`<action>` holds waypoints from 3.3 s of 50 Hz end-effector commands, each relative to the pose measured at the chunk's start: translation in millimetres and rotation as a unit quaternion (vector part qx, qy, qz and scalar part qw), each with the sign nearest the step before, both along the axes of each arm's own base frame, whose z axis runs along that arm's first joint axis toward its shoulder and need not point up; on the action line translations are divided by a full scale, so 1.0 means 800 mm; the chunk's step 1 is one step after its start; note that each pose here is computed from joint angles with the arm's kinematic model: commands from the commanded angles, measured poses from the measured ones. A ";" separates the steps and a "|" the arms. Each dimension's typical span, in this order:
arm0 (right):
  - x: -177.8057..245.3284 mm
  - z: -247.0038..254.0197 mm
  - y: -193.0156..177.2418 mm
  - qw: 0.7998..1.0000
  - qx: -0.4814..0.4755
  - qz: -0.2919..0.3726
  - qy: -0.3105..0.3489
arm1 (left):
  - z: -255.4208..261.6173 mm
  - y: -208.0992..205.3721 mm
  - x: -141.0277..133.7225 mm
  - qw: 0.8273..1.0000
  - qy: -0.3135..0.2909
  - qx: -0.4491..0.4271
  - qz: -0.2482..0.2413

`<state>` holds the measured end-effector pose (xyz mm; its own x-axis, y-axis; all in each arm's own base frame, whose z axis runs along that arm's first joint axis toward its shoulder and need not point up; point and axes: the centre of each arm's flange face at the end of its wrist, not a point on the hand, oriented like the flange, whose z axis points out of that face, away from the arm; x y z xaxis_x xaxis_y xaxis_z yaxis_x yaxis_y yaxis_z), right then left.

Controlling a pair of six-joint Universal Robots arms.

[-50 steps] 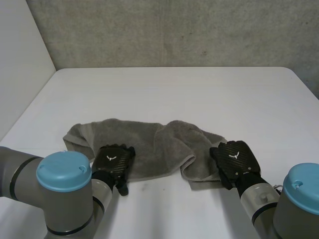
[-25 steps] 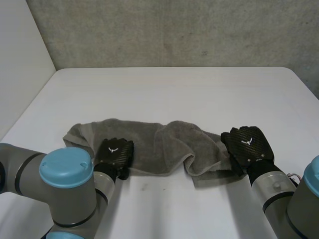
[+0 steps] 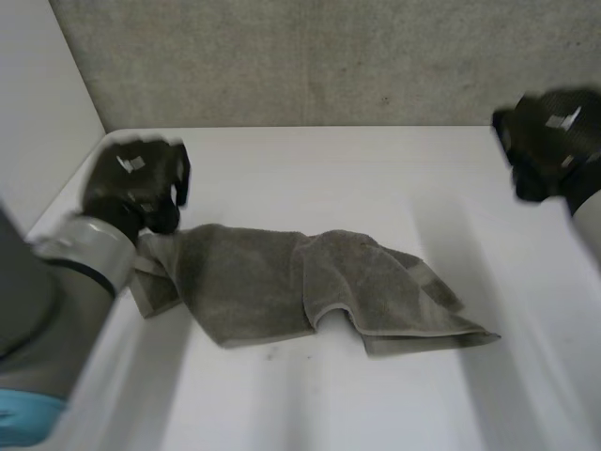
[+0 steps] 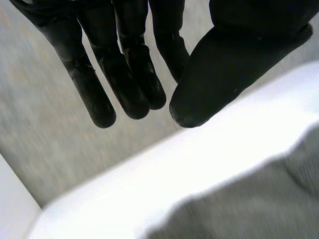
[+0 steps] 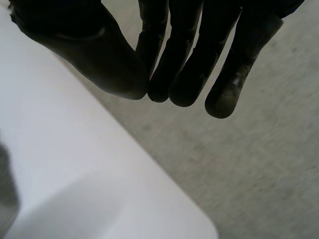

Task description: Fold the towel.

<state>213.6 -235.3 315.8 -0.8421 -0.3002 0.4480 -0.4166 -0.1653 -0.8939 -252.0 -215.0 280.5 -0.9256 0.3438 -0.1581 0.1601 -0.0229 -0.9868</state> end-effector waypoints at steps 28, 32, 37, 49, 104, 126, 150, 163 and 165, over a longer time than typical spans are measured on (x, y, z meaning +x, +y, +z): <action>0.001 -0.202 0.023 0.983 0.178 0.041 0.013 | -0.174 0.009 -0.019 0.985 -0.043 0.152 -0.064; 0.002 -0.220 0.022 0.978 0.202 0.044 0.018 | -0.182 0.012 -0.021 0.984 -0.046 0.160 -0.067; 0.002 -0.232 0.019 0.976 0.214 0.041 0.021 | -0.188 0.015 -0.021 0.982 -0.041 0.171 -0.067; 0.001 -0.228 0.001 0.985 0.168 0.032 0.003 | -0.193 0.017 -0.023 0.981 -0.032 0.180 -0.068; -0.024 -0.169 -0.010 0.990 0.110 -0.009 -0.087 | -0.210 0.006 -0.022 0.985 -0.043 0.165 -0.030; -0.029 -0.047 0.011 0.998 0.037 -0.001 -0.059 | -0.052 0.020 0.000 1.000 -0.023 0.004 -0.001; -0.003 0.022 -0.026 0.984 0.161 0.023 0.068 | 0.035 -0.019 0.024 0.989 -0.089 0.115 -0.002; 0.051 0.052 -0.155 0.996 -0.083 -0.018 -0.029 | 0.066 -0.169 -0.032 0.996 -0.035 -0.080 0.010; 0.050 0.078 -0.162 0.988 -0.139 -0.018 -0.067 | 0.105 -0.170 -0.039 0.989 0.001 -0.147 0.006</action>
<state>246.9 -333.1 313.8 -0.8065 -0.3425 0.4818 -0.4932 -0.0595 -0.8679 -264.5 -324.3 274.2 -0.8834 0.3653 -0.2935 0.3508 0.1001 -0.9311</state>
